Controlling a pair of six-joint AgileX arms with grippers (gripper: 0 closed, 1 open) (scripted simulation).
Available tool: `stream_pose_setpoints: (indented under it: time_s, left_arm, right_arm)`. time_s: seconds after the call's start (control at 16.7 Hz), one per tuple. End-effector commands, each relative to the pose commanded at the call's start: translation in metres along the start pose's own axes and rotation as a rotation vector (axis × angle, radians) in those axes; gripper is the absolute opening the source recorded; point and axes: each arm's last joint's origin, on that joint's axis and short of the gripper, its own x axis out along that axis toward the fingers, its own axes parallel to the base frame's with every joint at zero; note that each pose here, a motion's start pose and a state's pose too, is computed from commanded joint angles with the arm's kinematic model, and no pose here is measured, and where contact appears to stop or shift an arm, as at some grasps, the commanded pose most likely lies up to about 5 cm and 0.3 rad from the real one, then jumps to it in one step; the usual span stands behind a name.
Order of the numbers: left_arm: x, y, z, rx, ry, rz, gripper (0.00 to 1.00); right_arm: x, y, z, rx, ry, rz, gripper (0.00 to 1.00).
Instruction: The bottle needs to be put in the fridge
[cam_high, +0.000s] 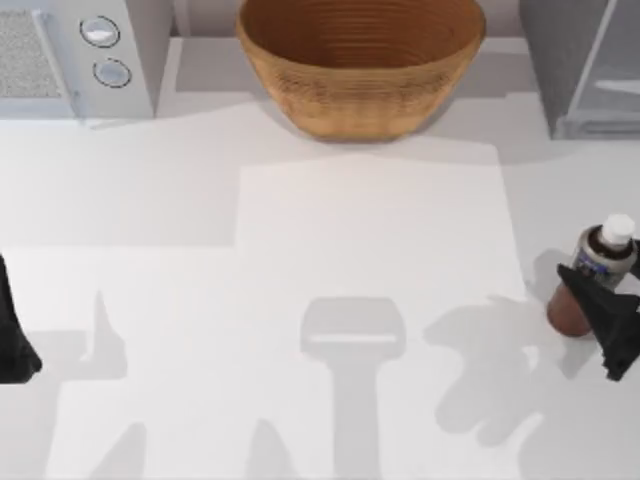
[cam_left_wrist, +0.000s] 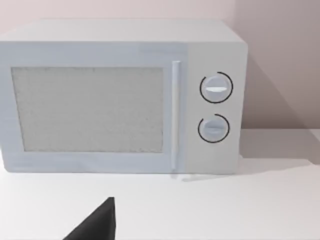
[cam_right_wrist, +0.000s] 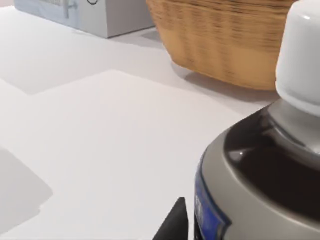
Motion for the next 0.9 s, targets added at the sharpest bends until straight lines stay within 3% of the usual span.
stream_pose_setpoints:
  time_s: [0.9]
  left_arm:
    - [0.000,0.000,0.000,0.000,0.000,0.000,1.00]
  right_arm:
    - [-0.048,-0.053,0.026,0.012,0.016,0.002,0.01]
